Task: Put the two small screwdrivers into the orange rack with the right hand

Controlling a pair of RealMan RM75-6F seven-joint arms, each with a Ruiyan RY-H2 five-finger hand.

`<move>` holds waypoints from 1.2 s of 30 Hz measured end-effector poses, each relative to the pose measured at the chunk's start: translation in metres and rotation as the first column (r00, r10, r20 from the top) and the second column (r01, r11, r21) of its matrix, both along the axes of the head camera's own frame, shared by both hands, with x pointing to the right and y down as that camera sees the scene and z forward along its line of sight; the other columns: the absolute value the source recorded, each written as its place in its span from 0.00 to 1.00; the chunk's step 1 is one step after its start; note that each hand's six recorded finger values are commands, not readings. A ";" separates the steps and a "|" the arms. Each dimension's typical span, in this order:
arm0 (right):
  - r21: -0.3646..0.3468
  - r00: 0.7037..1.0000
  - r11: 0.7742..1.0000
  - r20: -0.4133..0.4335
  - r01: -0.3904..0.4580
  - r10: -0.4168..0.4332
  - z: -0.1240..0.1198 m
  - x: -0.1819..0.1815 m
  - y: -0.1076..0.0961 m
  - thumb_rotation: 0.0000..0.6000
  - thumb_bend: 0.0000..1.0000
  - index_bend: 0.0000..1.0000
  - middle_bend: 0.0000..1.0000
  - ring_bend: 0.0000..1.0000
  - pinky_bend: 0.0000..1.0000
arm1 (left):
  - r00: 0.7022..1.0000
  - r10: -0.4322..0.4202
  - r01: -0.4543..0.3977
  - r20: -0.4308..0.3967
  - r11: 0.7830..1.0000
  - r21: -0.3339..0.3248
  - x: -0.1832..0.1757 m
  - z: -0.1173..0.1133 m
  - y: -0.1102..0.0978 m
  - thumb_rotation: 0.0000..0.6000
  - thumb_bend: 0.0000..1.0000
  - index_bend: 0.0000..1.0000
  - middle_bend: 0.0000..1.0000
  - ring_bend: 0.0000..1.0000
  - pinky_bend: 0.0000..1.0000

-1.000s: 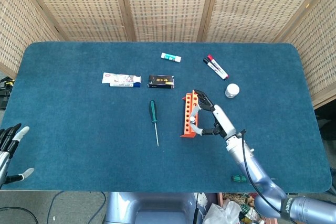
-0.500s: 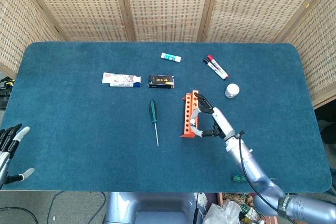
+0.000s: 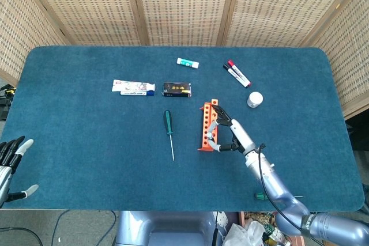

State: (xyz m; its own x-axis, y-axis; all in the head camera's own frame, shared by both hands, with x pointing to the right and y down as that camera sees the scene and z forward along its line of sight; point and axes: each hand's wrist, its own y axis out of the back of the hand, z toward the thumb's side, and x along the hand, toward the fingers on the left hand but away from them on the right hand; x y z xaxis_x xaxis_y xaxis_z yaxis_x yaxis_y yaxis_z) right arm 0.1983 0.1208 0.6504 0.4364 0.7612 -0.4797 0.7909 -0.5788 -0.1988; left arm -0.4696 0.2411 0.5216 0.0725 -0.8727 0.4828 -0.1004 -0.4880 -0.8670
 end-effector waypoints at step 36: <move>-0.029 1.000 1.000 -0.014 0.003 -0.004 0.015 0.000 0.000 1.00 0.38 0.63 0.02 0.00 0.05 | 1.000 -0.008 0.008 0.007 1.000 -0.017 -0.001 0.006 -0.003 1.00 0.00 0.00 0.00 0.00 0.00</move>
State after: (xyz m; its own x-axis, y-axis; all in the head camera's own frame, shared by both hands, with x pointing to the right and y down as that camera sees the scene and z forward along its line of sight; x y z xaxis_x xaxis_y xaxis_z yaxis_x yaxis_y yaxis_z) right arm 0.1981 0.1206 0.6658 0.4321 0.7455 -0.5074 0.7861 -0.5871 -0.1932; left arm -0.4703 0.2381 0.5274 0.0620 -0.8650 0.4979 -0.0983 -0.5018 -0.8594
